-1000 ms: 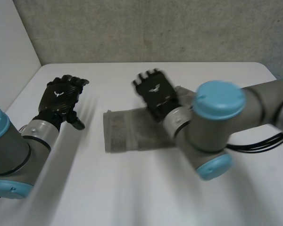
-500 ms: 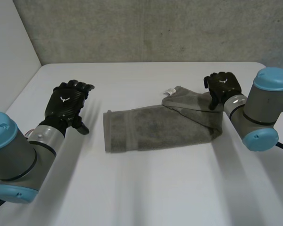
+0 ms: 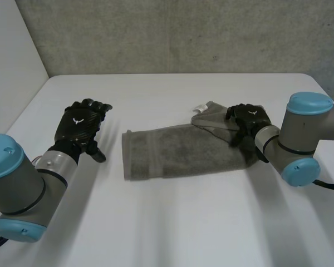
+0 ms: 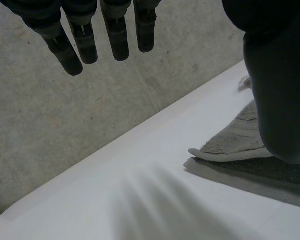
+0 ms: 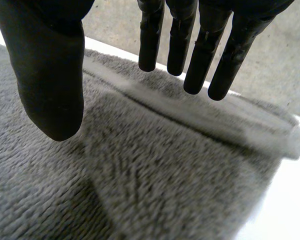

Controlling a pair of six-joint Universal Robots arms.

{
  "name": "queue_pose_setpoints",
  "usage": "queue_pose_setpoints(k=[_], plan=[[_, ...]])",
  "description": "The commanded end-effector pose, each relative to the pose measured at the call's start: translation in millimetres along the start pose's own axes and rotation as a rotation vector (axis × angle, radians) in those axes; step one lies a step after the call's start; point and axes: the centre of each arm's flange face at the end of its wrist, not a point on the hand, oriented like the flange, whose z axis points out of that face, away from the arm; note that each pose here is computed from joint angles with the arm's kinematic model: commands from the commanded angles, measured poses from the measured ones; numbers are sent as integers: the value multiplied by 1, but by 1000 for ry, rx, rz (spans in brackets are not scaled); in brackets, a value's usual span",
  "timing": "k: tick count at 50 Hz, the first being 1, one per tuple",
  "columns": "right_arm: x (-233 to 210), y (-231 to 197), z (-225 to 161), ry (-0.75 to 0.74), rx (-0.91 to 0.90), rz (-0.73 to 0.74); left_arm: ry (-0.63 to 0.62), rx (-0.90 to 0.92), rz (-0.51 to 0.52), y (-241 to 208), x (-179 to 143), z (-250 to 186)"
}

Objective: Fold the towel.

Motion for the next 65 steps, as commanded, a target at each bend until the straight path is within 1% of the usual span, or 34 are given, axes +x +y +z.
queue_pose_setpoints(k=[1, 8, 16, 20, 22, 28, 30, 31, 33, 34, 36, 37, 39, 40, 42, 43, 45, 48, 51, 57, 59, 65], plan=[[-1, 10, 4, -2, -18, 25, 1, -4, -1, 1, 0, -1], [0, 12, 8, 5, -11, 21, -2, 0, 0, 1, 0, 0], [-2, 9, 5, -4, -4, 24, -3, -1, 0, 2, 0, -1], [-2, -4, -4, -7, 21, 13, -3, 5, 2, 0, 0, -1], [-4, -17, -17, -14, 42, 5, -4, 16, 4, -3, -1, -1], [-15, -24, -37, -71, 52, -5, 14, 37, 5, -10, 5, -2], [-16, -27, -50, -85, 53, -4, 53, 58, 9, -16, 18, -4], [-16, -27, -50, -85, 53, -4, 53, 58, 9, -16, 18, -4], [-15, -26, -60, -94, 65, -4, 84, 95, 11, -27, 29, -3], [-15, -26, -60, -94, 65, -4, 84, 96, 11, -27, 29, -2], [-18, -25, -69, -123, 81, -8, 123, 131, 12, -36, 44, 1], [-18, -25, -69, -123, 81, -8, 123, 131, 12, -36, 44, 1], [-23, -19, -78, -156, 72, -6, 188, 157, 8, -43, 66, 5], [-23, -19, -78, -156, 72, -6, 188, 157, 8, -43, 66, 5], [-28, -13, -85, -188, 60, -4, 254, 174, 4, -45, 89, 10], [-28, -13, -85, -188, 60, -4, 254, 174, 4, -45, 89, 10], [-32, -10, -90, -223, 62, -4, 299, 163, 2, -44, 106, 12], [-33, -8, -92, -240, 65, -5, 317, 146, 0, -40, 113, 12], [-33, -4, -95, -287, 78, -5, 379, 110, -2, -35, 136, 9], [-30, -2, -95, -288, 75, -6, 416, 93, -11, -29, 151, 9], [-28, -2, -95, -283, 77, -18, 439, 78, -9, -23, 161, 8], [-27, -2, -95, -276, 78, -52, 450, 46, -6, -13, 168, 13]])
